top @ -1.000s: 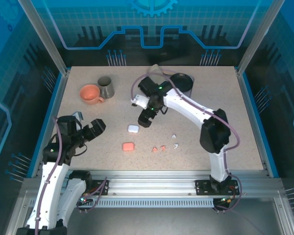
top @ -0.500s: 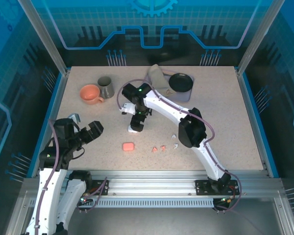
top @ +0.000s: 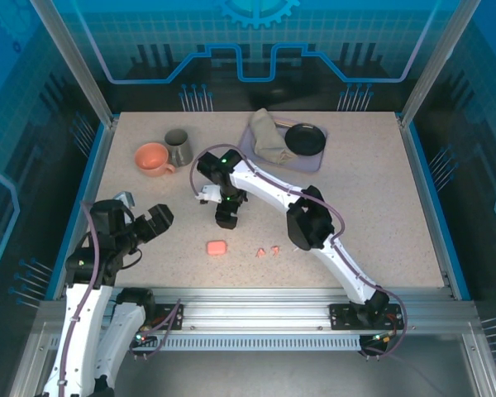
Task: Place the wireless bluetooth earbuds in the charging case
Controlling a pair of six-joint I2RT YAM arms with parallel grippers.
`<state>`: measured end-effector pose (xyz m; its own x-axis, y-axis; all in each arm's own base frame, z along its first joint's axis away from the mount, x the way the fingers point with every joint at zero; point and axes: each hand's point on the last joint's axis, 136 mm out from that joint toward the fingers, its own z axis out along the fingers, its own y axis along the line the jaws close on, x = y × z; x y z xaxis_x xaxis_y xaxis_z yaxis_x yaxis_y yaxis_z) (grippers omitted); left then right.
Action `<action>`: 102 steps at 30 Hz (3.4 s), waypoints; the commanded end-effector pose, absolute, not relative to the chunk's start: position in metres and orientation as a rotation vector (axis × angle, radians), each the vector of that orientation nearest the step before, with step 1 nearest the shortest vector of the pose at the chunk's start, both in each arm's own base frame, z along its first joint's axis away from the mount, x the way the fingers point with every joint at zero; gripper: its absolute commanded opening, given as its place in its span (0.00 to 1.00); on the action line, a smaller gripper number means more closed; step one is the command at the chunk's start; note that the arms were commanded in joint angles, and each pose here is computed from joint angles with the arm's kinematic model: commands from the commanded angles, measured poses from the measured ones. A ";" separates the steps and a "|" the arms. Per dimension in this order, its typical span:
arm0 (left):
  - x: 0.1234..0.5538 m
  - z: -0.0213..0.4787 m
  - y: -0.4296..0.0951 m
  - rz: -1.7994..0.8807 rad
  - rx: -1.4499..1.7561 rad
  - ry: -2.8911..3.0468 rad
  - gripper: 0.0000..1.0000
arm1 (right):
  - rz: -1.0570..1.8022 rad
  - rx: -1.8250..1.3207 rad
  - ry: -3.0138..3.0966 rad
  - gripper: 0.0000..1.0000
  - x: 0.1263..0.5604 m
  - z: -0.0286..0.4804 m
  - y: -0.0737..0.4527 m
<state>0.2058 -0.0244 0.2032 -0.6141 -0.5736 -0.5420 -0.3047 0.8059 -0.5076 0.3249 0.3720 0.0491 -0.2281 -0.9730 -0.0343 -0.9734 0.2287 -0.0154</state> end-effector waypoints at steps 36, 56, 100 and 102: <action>0.209 0.218 -0.019 -0.427 -0.621 2.261 0.99 | -0.052 -2.109 2.415 0.58 0.306 -0.003 0.384; 0.208 0.213 -0.023 -0.457 -0.626 2.273 0.99 | -0.018 -2.015 2.304 0.40 0.320 0.047 0.391; 0.265 0.179 -0.191 -1.566 -0.176 2.385 0.86 | 0.505 -1.769 1.955 0.39 0.272 0.158 0.353; 0.267 0.178 -0.193 -1.546 -0.173 2.396 0.83 | 0.514 -1.771 1.956 0.38 0.271 0.158 0.353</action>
